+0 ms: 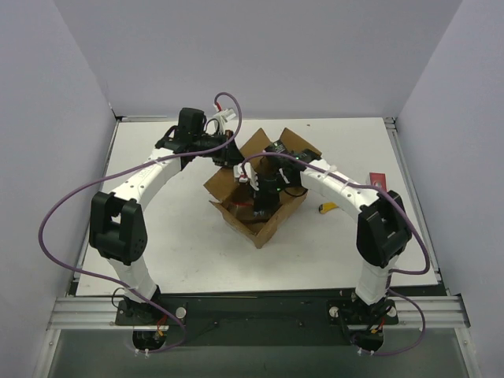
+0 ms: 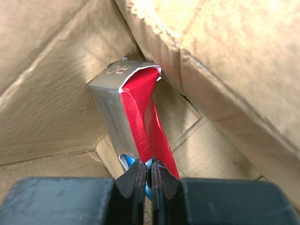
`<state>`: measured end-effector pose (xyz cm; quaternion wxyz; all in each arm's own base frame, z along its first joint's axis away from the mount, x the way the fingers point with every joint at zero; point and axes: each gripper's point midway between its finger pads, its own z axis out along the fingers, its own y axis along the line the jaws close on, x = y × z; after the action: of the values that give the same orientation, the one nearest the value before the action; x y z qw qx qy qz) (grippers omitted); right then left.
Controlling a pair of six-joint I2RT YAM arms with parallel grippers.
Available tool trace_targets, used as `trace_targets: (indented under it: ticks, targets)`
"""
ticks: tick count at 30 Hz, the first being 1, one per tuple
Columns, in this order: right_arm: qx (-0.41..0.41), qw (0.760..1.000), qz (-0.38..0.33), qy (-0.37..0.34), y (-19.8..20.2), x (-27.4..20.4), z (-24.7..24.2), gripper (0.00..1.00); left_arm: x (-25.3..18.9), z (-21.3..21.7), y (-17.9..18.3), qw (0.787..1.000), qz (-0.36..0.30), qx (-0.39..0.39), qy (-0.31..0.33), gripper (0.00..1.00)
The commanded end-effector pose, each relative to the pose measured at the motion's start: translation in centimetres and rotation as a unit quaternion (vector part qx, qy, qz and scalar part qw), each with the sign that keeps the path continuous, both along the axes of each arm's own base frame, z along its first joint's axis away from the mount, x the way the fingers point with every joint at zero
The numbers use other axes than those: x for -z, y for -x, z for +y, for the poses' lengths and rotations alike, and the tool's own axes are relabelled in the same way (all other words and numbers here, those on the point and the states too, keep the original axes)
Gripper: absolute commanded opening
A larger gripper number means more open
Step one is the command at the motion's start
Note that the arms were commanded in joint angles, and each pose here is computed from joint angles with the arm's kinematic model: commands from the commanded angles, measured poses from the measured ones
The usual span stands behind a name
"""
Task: Unpack the express box
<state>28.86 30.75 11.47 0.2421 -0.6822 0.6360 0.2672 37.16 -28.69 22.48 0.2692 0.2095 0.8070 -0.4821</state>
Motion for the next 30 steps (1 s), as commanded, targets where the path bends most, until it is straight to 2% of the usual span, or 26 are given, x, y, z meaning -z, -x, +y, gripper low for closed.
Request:
trace_targets:
  ticks: [1,7,10,11,15,16,18,19,22,25,26,28,29,30]
  targets:
    - [0.026,0.992,-0.067,-0.106,-0.9,-9.5,-0.2,0.0,-2.3,-0.6,0.3,0.999,-0.048,0.016,0.02,0.0]
    - [0.112,0.969,-0.109,-0.193,-3.1,-20.0,-3.1,0.0,-2.9,-0.4,-0.5,0.998,-0.059,0.003,0.016,0.0]
    - [0.18,0.946,-0.101,-0.249,-3.9,-24.1,-3.4,0.0,-3.0,-0.1,-1.1,0.998,-0.063,-0.013,0.008,0.0]
    - [0.212,0.929,-0.095,-0.289,-4.6,-26.1,-3.0,0.0,-3.0,0.0,-1.2,0.998,-0.063,-0.02,0.003,0.0]
    - [0.348,0.859,-0.105,-0.361,-8.2,-30.7,-4.8,0.0,-2.9,1.0,-1.9,0.996,-0.051,-0.066,-0.022,0.0]
    - [0.414,0.823,-0.135,-0.365,-10.1,-31.9,-6.9,0.0,-2.8,1.7,-2.4,0.994,-0.051,-0.09,-0.033,0.0]
    - [0.484,0.778,-0.155,-0.368,-11.7,-32.9,-9.4,0.0,-2.5,2.5,-2.4,0.992,-0.031,-0.116,-0.042,0.0]
    - [0.544,0.735,-0.182,-0.362,-13.0,-33.5,-12.3,0.0,-2.3,3.5,-2.9,0.988,-0.027,-0.143,-0.052,0.0]
    - [0.604,0.689,-0.222,-0.332,-14.3,-33.0,-17.1,0.0,-1.7,5.4,-3.5,0.978,-0.004,-0.196,-0.07,0.0]
    - [0.643,0.682,-0.205,-0.281,-14.5,-29.7,-20.4,0.0,-1.4,6.3,-4.1,0.973,0.008,-0.218,-0.069,0.0]
    - [0.675,0.673,-0.194,-0.234,-14.4,-26.8,-22.9,0.0,-1.0,6.7,-4.2,0.972,0.016,-0.224,-0.067,0.0]
    - [0.7,0.668,-0.176,-0.182,-13.8,-23.4,-25.3,0.0,-1.0,7.0,-4.5,0.971,0.014,-0.23,-0.062,0.0]
    - [0.732,0.647,-0.164,-0.137,-12.9,-21.0,-27.7,0.0,-1.0,7.1,-4.6,0.971,0.015,-0.232,-0.06,0.0]
    - [0.75,0.638,-0.142,-0.102,-12.0,-18.0,-29.0,0.0,-0.9,7.1,-4.4,0.971,0.015,-0.23,-0.059,0.0]
